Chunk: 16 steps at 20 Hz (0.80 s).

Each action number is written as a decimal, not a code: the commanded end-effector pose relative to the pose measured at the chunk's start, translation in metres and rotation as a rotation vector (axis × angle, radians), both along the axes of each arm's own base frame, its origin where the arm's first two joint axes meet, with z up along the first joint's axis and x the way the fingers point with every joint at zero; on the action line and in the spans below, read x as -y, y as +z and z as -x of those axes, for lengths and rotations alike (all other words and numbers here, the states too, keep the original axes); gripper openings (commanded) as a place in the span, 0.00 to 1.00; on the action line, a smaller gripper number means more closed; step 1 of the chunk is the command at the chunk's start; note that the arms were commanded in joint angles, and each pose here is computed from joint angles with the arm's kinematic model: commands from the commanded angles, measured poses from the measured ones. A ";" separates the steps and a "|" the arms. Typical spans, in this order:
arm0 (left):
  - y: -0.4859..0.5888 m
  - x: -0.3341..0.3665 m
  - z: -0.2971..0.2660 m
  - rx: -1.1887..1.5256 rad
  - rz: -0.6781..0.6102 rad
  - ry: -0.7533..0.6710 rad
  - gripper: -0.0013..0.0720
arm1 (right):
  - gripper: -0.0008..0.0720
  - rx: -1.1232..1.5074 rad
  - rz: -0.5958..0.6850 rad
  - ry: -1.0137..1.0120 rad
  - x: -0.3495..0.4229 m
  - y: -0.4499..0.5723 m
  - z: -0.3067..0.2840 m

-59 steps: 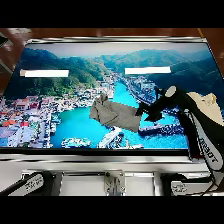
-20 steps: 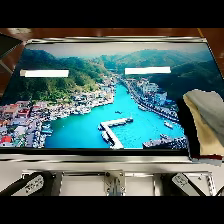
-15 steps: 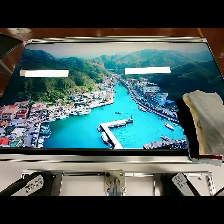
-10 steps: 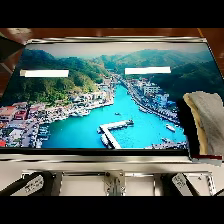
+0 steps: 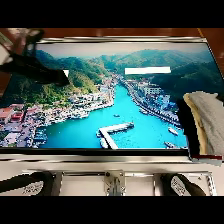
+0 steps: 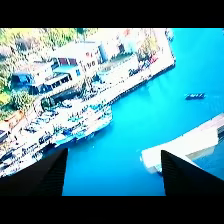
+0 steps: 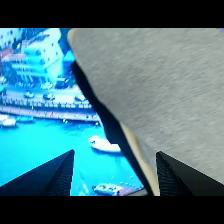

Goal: Fold the shirts.

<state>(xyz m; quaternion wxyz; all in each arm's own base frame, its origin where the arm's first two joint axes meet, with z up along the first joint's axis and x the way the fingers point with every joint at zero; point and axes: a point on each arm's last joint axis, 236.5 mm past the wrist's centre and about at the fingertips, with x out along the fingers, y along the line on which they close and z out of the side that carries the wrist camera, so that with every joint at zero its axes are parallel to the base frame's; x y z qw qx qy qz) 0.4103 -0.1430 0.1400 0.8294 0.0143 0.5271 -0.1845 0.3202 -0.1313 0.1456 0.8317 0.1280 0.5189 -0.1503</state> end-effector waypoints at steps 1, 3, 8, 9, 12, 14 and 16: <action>-0.058 0.006 0.012 -0.174 -0.147 -0.010 0.95 | 0.89 -0.206 -0.051 0.191 -0.061 -0.039 -0.004; -0.062 0.005 0.012 -0.185 -0.152 -0.009 0.95 | 0.89 -0.213 -0.043 0.237 -0.075 -0.044 -0.011; -0.064 0.003 0.010 -0.191 -0.153 -0.005 0.95 | 0.89 -0.191 -0.048 0.294 -0.097 -0.042 -0.018; -0.065 0.003 0.009 -0.189 -0.152 -0.005 0.95 | 0.89 -0.189 -0.055 0.295 -0.098 -0.042 -0.018; -0.066 0.005 0.004 -0.174 -0.147 -0.003 0.95 | 0.89 -0.189 -0.054 0.295 -0.098 -0.042 -0.018; -0.071 0.005 0.003 -0.185 -0.151 -0.003 0.95 | 0.89 -0.189 -0.054 0.295 -0.098 -0.042 -0.018; -0.074 0.005 0.003 -0.192 -0.153 -0.004 0.95 | 0.89 -0.189 -0.054 0.295 -0.098 -0.042 -0.018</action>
